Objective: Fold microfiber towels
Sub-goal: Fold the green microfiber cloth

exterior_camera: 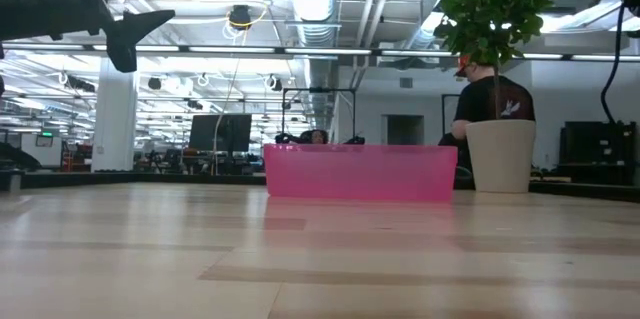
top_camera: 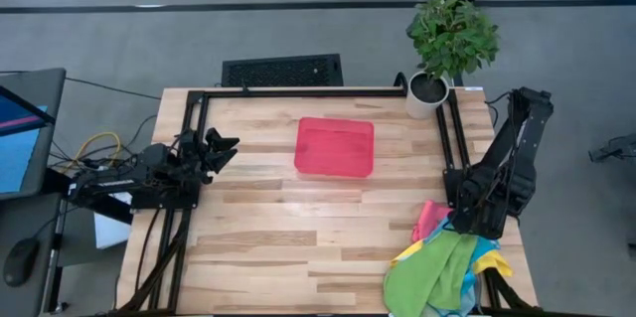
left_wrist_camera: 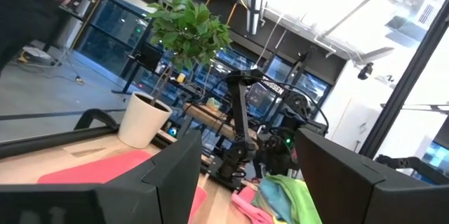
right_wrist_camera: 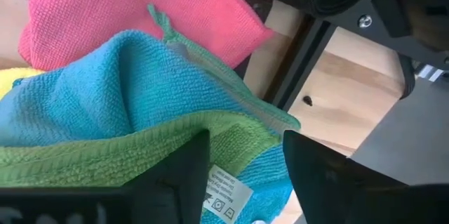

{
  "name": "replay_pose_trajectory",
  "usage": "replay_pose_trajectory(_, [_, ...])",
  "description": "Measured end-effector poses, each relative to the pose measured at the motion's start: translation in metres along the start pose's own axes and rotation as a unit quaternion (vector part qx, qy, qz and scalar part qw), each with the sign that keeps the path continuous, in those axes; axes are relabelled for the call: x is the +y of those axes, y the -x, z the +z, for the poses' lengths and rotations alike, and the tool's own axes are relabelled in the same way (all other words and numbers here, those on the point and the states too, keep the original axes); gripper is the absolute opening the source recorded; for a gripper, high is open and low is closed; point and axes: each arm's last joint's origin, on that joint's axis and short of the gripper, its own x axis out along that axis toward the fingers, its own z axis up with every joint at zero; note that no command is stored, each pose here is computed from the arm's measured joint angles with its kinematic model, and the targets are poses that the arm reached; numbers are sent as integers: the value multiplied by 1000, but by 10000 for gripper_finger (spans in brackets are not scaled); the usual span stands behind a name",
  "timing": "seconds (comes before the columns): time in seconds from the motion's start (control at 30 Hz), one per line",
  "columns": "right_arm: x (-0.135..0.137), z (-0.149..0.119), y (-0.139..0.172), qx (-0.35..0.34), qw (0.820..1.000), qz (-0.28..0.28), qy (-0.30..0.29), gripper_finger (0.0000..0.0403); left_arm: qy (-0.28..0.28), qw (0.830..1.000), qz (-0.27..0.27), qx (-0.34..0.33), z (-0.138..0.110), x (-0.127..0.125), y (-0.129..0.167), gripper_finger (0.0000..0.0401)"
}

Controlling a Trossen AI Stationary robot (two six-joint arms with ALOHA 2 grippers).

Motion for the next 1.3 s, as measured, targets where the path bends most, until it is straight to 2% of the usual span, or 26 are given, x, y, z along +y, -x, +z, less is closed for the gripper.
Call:
replay_pose_trajectory(0.1, [0, 0, 0, 0, 1000, 1, 1, 159, 0, 1000, 0, 0, 0, 0, 0, 224])
replay_pose_trajectory(0.2, [1, -1, 0, 2, 1000, 4, 5, 101, 0, 1000, 0, 0, 0, 0, 0, 224])
replay_pose_trajectory(0.4, [2, -1, 0, 2, 999, 11, 42, 14, 1, 1000, 0, 0, 0, 0, 0, 224])
replay_pose_trajectory(0.6, [14, -2, 3, -24, 992, 92, 85, 9, 5, 1000, 0, 0, 0, 0, 0, 224])
replay_pose_trajectory(0.8, [32, 2, 26, -86, 977, 158, 118, 7, 6, 1000, 0, -1, 0, 0, 0, 224])
replay_pose_trajectory(0.97, [49, 14, 49, -149, 959, 191, 149, 7, 14, 1000, 0, -2, 0, 0, 0, 224])
replay_pose_trajectory(1.13, [74, 40, 70, -229, 933, 200, 194, 6, 18, 1000, -1, -3, 0, 0, 0, 224])
replay_pose_trajectory(1.3, [112, 80, 86, -307, 888, 213, 267, 10, 34, 999, -1, -6, 1, 0, 0, 224])
